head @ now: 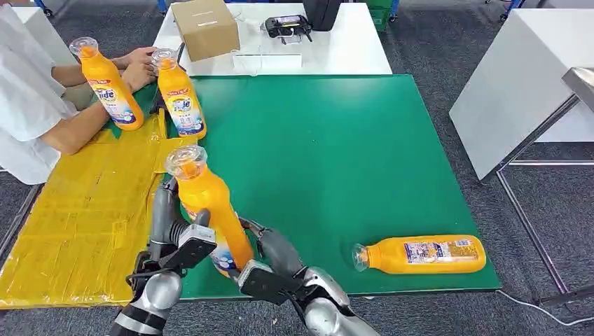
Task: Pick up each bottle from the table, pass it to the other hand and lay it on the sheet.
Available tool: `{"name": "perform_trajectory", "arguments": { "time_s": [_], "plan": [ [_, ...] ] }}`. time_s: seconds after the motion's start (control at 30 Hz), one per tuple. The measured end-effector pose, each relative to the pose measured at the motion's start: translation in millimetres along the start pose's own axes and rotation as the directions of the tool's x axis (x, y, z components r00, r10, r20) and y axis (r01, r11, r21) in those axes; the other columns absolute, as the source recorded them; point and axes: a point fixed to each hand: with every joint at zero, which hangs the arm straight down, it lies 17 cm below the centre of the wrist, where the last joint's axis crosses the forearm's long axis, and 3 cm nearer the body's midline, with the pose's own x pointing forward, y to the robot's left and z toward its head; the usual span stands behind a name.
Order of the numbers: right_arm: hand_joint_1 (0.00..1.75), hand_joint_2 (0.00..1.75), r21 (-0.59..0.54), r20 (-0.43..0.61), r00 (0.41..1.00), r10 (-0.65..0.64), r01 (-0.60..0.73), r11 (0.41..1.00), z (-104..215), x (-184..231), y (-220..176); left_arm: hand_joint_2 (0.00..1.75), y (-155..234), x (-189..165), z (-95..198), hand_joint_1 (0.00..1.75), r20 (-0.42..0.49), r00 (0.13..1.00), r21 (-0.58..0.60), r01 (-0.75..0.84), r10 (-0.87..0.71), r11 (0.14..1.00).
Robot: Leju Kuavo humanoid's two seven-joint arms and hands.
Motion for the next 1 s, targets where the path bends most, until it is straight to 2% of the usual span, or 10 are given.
{"name": "perform_trajectory", "arguments": {
  "time_s": [0.47, 0.87, 1.0],
  "plan": [
    [1.75, 1.75, -0.053, 0.085, 0.996, 0.005, -0.001, 0.999, -11.8, 30.8, -19.6, 1.75, 25.4, -24.8, -2.3, 1.75, -0.033, 0.979, 0.059, 0.204, -0.202, 0.977],
    [1.75, 1.75, -0.079, 0.104, 0.995, 0.000, 0.008, 0.997, -14.4, 40.6, -26.4, 1.75, 38.6, -43.3, -13.2, 1.75, -0.039, 0.875, 0.071, 0.485, -0.483, 0.872],
    [1.75, 1.75, -0.079, 0.103, 0.995, 0.000, 0.009, 0.997, -14.3, 40.5, -26.3, 1.75, 38.6, -43.1, -13.6, 1.75, -0.032, 0.865, 0.069, 0.502, -0.501, 0.862]
  ]
}}
